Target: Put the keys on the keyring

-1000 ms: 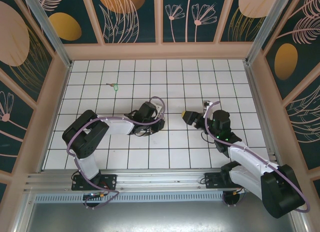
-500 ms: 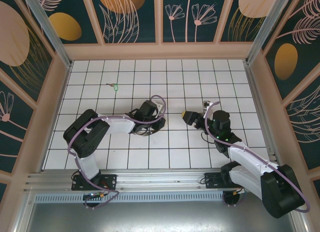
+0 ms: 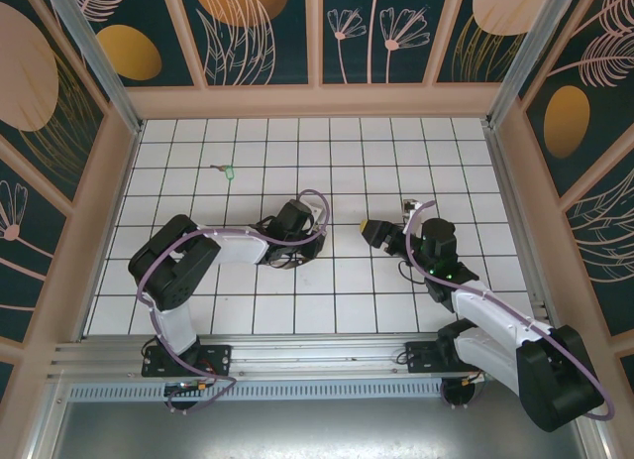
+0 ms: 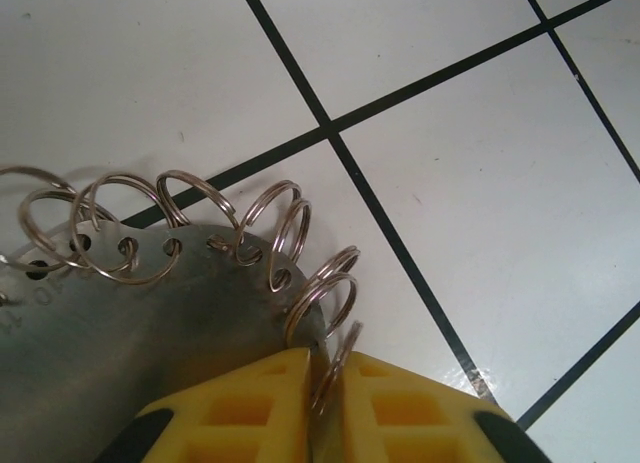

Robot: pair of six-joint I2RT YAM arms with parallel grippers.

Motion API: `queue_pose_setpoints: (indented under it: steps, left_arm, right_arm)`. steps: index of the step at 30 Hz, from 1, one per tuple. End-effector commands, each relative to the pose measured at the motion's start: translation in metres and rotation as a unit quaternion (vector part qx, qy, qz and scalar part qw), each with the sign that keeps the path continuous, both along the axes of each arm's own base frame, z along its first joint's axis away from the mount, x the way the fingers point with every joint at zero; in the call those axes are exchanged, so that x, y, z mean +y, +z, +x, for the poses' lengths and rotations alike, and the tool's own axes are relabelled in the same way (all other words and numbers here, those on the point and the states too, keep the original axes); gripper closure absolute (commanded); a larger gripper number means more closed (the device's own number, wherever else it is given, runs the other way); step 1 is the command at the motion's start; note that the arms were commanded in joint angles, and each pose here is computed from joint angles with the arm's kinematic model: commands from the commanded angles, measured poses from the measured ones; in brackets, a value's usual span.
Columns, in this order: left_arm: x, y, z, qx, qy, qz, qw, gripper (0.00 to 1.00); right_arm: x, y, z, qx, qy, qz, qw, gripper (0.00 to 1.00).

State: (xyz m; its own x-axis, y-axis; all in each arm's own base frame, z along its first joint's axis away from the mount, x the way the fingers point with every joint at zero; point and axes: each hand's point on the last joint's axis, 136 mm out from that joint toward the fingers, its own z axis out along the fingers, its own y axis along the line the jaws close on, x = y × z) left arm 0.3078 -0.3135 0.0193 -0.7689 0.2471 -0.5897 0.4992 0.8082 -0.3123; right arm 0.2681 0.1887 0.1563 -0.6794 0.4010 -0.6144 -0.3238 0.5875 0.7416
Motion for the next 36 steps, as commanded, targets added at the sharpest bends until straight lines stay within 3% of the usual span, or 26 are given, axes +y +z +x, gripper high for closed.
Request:
queue_pose_setpoints:
  steps: [1,6,12,15,22,29,36]
  left_arm:
    - [0.004,-0.011,-0.005,0.008,-0.002,0.019,1.0,0.89]
    - [0.002,0.0,-0.002,-0.003,-0.006,0.015,1.0,1.0]
    - [-0.006,0.043,0.0,-0.044,-0.038,-0.009,0.998,1.0]
    - [-0.014,0.082,-0.005,-0.081,-0.071,-0.045,0.993,1.0]
    - [-0.024,0.159,-0.024,-0.155,-0.141,-0.112,0.971,1.0]
    - [-0.028,0.222,-0.044,-0.219,-0.19,-0.178,0.941,1.0]
    - [-0.031,0.259,-0.054,-0.247,-0.213,-0.216,0.92,1.0]
  right_arm:
    - [-0.002,-0.001,0.001,-0.001,-0.008,0.005,1.0,0.26]
    - [-0.001,0.003,0.002,-0.004,-0.006,0.006,1.0,0.26]
    - [0.004,0.018,0.005,-0.02,0.006,0.006,1.0,0.26]
    - [0.007,0.031,0.007,-0.034,0.014,0.008,0.999,0.26]
    - [0.02,0.067,0.005,-0.08,0.06,0.016,0.995,0.42]
    - [0.031,0.104,-0.002,-0.137,0.112,0.017,0.984,0.52]
    - [0.043,0.137,-0.017,-0.171,0.174,0.063,0.968,0.58]
